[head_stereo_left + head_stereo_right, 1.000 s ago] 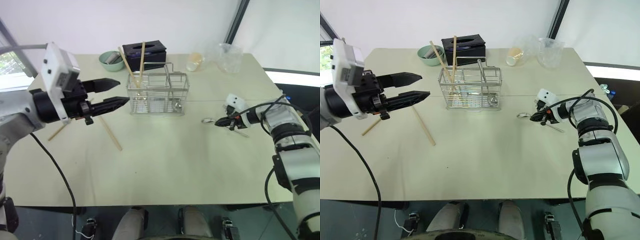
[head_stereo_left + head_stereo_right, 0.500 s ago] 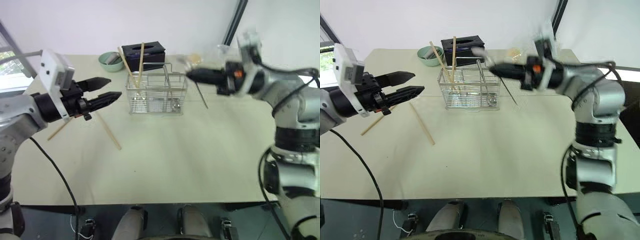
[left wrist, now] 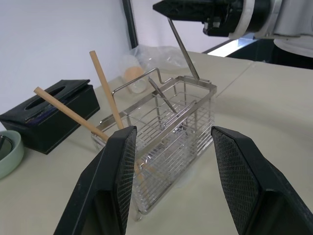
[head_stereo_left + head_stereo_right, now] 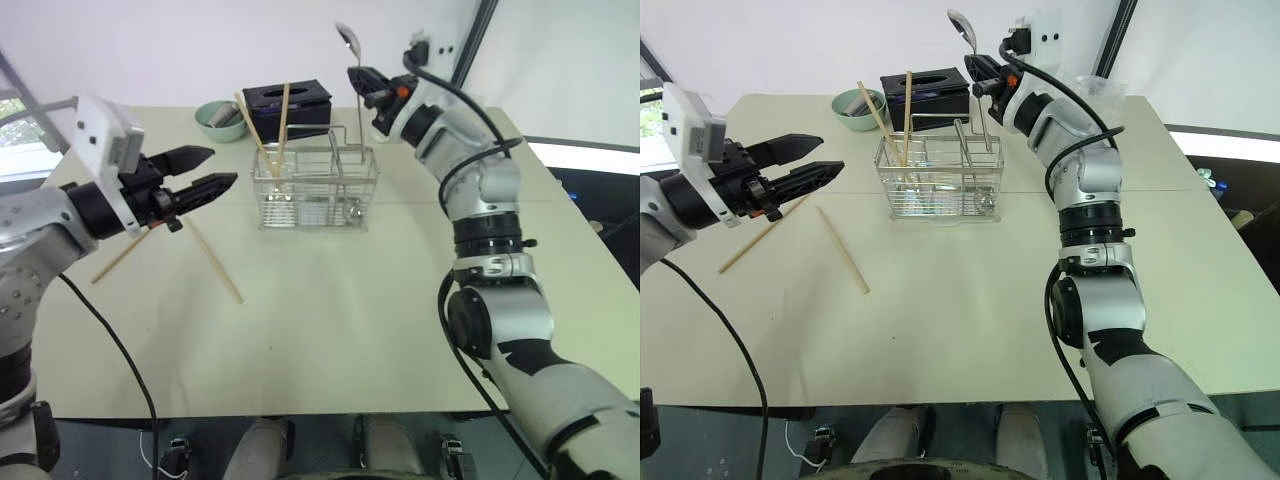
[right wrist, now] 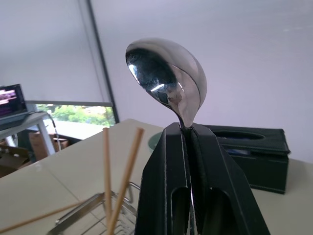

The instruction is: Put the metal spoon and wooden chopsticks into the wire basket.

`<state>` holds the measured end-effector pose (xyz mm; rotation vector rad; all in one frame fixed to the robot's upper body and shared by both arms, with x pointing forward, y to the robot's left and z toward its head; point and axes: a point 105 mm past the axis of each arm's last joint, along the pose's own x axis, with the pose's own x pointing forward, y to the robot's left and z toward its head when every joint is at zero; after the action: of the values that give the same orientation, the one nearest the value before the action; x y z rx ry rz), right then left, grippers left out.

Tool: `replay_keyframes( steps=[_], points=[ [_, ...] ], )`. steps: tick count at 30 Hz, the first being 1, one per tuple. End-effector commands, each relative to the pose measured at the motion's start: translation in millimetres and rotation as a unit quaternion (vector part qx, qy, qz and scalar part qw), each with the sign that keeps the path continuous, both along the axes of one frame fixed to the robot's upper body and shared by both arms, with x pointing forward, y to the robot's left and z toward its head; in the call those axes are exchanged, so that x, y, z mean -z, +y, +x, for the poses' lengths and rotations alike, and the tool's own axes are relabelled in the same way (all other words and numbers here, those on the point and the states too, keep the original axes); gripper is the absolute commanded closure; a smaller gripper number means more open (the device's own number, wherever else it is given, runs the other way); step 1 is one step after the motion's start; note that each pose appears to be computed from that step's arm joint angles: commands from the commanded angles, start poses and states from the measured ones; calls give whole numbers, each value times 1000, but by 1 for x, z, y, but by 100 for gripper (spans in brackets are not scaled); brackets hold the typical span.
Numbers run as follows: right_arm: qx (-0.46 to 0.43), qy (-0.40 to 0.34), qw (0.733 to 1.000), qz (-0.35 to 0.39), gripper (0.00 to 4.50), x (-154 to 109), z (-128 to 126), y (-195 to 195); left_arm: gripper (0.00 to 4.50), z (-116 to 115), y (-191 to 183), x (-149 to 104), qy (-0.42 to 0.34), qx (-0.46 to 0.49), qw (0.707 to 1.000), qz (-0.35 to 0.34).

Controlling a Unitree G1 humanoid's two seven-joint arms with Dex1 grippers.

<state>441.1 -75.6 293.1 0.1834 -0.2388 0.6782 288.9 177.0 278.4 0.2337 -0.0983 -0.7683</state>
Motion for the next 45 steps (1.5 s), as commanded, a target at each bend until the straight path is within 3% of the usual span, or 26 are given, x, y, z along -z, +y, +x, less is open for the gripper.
replay_keyframes(
  steps=[1, 4, 5, 7, 14, 15, 22, 26, 28, 34, 39, 45],
  points=[
    [17, -17, 1000, 11, 447, -5, 4, 3, 196, -8, 0, -14, -32, -5, 999, 0],
    [43, 12, 999, 4, 447, 18, 11, 4, 196, -9, 1, -14, -33, -12, 999, 0],
    [47, 18, 999, 7, 417, 21, 12, 4, 196, -9, 2, -15, -33, -14, 999, -1],
    [53, 27, 998, 17, 352, 24, 13, 3, 196, -9, 3, -16, -35, -16, 999, -2],
    [87, 18, 996, 26, 13, 18, 13, -12, 196, -7, 5, -17, -36, -21, 999, -8],
    [91, 15, 995, 27, 2, 15, 12, -15, 196, -7, 5, -16, -36, -21, 999, -8],
    [78, -26, 996, 29, 2, -23, -5, -29, 196, 1, 15, -13, -30, -38, 999, -8],
    [11, -92, 996, 11, 2, -61, -38, -34, 196, 13, 48, -5, -15, -94, 995, 5],
    [-30, -119, 992, -20, 2, -68, -58, -36, 196, 17, 68, -1, -1, -118, 993, 13],
    [-99, -125, 983, -93, 2, -51, -100, -44, 196, 40, 137, 27, 74, -243, 967, 35],
    [-131, -86, 978, -138, 2, -14, -125, -46, 196, 38, 160, 55, 121, -233, 962, 74],
    [-106, -41, 985, -129, 2, 6, -133, -58, 196, 32, 192, 82, 159, -233, 956, 84]
  ],
)
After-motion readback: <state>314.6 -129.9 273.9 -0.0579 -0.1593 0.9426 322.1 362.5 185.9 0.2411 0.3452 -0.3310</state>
